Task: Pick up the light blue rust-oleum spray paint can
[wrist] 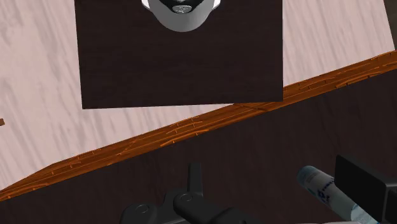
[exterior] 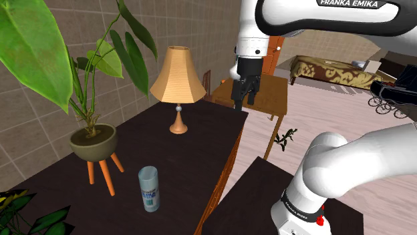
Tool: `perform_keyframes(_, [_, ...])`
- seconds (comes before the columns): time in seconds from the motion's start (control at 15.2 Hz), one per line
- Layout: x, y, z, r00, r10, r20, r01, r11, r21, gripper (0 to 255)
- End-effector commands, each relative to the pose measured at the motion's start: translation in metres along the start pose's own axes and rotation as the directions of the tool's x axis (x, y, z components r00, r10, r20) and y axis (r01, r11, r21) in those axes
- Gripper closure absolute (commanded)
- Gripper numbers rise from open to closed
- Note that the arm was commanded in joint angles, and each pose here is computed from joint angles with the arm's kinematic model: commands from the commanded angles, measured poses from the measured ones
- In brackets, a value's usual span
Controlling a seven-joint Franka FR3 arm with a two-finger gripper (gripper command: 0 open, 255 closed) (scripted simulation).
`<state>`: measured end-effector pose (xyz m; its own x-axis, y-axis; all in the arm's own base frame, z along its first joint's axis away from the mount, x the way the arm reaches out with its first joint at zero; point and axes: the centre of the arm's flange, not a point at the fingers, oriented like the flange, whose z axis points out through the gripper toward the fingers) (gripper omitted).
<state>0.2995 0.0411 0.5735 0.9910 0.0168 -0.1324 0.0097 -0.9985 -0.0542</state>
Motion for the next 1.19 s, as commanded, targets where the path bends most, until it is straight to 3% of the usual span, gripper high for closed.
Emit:
perform_keyframes(0.0, [0.000, 0.000, 0.000, 1.000, 0.000, 0.000, 0.000, 1.000, 0.000, 0])
perform_keyframes(1.12, [0.105, -0.169, 0.117, 0.998, -0.008, -0.062, 0.003, 0.996, -0.090, 0])
